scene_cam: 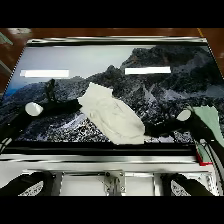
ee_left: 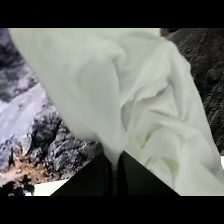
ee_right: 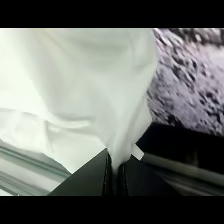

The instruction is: Fold the shirts.

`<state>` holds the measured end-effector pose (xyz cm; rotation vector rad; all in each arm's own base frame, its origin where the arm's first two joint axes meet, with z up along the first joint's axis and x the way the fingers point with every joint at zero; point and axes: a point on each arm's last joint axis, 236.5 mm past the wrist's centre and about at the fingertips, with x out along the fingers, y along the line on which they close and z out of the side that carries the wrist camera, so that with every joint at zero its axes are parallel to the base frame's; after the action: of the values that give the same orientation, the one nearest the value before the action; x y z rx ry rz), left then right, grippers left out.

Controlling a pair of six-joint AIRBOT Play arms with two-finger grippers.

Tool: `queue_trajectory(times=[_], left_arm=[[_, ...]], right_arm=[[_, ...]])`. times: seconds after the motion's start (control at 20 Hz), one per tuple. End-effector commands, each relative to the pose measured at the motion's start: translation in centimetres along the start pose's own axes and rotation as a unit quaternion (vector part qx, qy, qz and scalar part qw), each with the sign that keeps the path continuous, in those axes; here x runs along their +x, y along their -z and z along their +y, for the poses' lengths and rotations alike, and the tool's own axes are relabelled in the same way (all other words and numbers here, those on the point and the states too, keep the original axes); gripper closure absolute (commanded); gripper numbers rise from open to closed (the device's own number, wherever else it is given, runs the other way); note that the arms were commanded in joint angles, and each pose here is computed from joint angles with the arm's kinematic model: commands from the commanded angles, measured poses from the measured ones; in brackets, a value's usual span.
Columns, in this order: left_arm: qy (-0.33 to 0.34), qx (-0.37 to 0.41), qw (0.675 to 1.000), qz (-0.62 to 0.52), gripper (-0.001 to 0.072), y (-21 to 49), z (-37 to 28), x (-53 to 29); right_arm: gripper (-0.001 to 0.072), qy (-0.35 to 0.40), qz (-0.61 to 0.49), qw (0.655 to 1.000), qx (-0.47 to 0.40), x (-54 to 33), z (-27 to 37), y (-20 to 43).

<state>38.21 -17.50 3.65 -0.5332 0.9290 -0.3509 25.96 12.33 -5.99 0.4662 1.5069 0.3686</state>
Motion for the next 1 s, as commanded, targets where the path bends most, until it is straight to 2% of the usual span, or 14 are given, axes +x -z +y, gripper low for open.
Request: queue_trajectory(times=[0.0, 0.1, 0.2, 0.35, 0.45, 0.55, 0.6, 0.7, 0.95], left_arm=[[-0.002, 0.111, 0.989, -0.098, 0.0664, -7.6, -4.1, -8.0], [0.020, 0.147, 0.963, -0.225, 0.0664, -13.8, -8.9, -17.4], [0.046, 0.165, 0.920, -0.353, 0.0665, -17.8, -13.6, -28.3], [0.085, 0.190, 0.856, -0.473, 0.0664, -18.5, -19.4, -40.7], [0.135, 0.198, 0.828, -0.506, 0.0664, -16.6, -22.9, -45.8], [0.164, 0.203, 0.813, -0.521, 0.0664, -14.6, -24.5, -48.7], [0.164, 0.209, 0.811, -0.522, 0.0663, -13.8, -24.7, -49.2], [0.151, 0.224, 0.828, -0.491, 0.0664, -12.1, -24.4, -48.2], [0.029, 0.254, 0.928, -0.271, 0.0665, -5.7, -17.6, -39.0]], right_arm=[[0.0646, 0.001, -0.163, 0.980, -0.117, -10.1, 6.2, -6.4], [0.0647, 0.023, -0.299, 0.937, -0.181, -19.3, 10.3, -9.5], [0.0647, 0.042, -0.439, 0.871, -0.218, -29.9, 14.5, -10.4], [0.0646, 0.016, -0.573, 0.785, -0.232, -41.3, 19.9, -8.6], [0.0646, -0.013, -0.610, 0.756, -0.239, -45.2, 22.4, -6.4], [0.0646, -0.029, -0.623, 0.741, -0.249, -47.1, 23.9, -4.5], [0.0646, -0.028, -0.621, 0.740, -0.255, -47.5, 24.2, -3.7], [0.0646, -0.019, -0.603, 0.752, -0.265, -47.2, 24.3, -2.4], [0.0646, 0.022, -0.505, 0.818, -0.275, -42.8, 22.1, 0.5]])
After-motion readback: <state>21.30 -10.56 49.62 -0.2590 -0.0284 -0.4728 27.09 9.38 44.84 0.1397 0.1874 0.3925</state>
